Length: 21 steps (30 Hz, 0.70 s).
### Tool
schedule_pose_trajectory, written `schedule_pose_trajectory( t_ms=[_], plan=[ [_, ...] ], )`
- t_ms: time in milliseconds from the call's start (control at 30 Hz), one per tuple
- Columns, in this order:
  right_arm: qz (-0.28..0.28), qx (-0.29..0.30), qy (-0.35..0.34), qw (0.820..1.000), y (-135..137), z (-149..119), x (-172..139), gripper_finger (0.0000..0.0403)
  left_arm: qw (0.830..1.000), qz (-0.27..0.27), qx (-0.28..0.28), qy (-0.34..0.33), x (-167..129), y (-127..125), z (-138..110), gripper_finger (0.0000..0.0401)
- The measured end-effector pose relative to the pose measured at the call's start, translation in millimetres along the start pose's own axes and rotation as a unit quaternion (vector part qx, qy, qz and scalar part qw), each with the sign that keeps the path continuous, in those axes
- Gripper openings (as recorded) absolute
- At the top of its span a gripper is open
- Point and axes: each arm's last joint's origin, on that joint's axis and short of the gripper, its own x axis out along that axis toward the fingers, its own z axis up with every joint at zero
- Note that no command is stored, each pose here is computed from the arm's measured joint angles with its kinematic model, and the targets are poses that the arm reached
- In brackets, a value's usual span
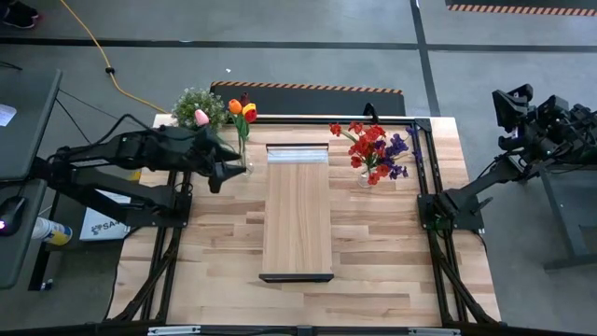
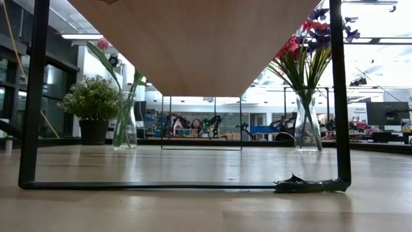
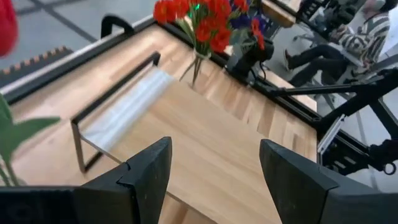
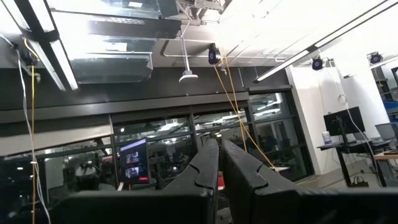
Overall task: Pick and place flowers into a vace then onto a shelf
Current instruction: Put the left transparent vase with tulips on the shelf
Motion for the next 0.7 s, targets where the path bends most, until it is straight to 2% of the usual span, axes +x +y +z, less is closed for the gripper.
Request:
schedule_pose_trajectory(
  t_ms=[433,700],
  plan=[
    [0.0,0.004,0.0,1.0,0.2,0.0,0.1,0.0012,0.996,-0.018,-0.016,0.087,40.3,-10.9,-8.4,0.0276],
    [0.0,0.005,0.0,1.0,0.2,0.0,0.2,0.0012,0.993,0.002,-0.022,0.112,46.5,-20.7,-20.0,0.0276]
  ],
)
